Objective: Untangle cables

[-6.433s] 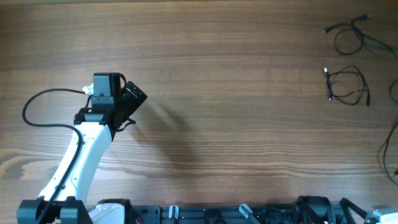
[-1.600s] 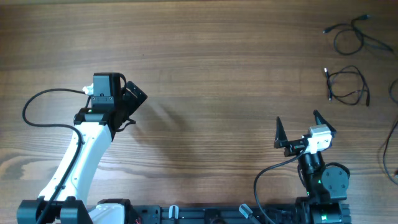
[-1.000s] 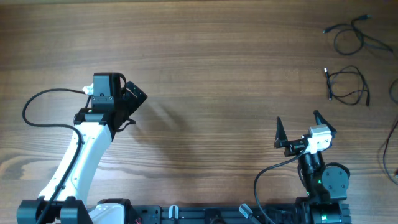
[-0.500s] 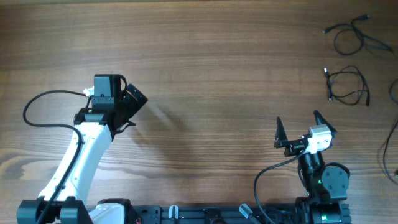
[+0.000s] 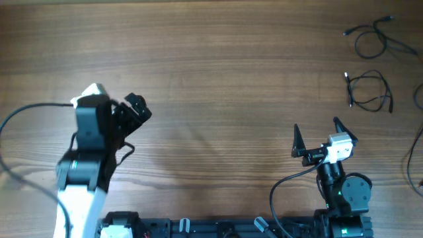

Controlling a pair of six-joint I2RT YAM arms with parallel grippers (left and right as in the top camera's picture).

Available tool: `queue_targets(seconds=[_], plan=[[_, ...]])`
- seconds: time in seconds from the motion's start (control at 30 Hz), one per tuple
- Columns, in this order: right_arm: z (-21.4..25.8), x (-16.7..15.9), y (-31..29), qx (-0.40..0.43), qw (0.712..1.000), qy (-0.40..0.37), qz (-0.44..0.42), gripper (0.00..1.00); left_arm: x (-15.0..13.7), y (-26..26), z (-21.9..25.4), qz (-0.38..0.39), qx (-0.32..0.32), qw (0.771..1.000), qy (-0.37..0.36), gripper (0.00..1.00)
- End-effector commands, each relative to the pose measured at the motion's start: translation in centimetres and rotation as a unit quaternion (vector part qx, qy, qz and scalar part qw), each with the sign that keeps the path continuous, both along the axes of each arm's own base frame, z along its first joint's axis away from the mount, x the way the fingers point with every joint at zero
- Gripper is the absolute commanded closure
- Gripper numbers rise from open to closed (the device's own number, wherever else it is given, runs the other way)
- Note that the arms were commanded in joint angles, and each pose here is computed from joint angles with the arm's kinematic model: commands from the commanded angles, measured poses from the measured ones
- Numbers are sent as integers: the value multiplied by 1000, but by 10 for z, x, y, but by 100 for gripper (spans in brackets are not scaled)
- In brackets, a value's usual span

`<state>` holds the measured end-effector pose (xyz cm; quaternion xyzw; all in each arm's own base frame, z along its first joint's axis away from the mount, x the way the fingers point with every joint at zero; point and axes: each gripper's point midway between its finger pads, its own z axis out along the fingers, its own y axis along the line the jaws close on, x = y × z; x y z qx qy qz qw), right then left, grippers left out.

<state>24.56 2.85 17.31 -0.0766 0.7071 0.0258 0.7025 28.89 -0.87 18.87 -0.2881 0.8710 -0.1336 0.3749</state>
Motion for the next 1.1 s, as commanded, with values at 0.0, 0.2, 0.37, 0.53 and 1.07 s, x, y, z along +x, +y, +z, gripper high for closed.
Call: queue_targets(seconds=[0.0,0.2,0.37,0.53,1.07], plan=[[2,0,-4,-3,1000,-8,-10,0,-25,-4,36,-18,1,998,-64,0],[3,0,-4,-3,1000,-8,-10,0,-86,-4,60,-23,-5,993,-115,0],[3,0,-4,-3,1000,-8,-10,0,-116,-5,82,-28,-11,982,-185,0],[3,0,-4,-3,1000,-8,-10,1,-132,-4,61,-26,-9,989,-144,0],[3,0,-4,-3,1000,-8,-10,0,-170,7,79,-23,38,970,-240,0]])
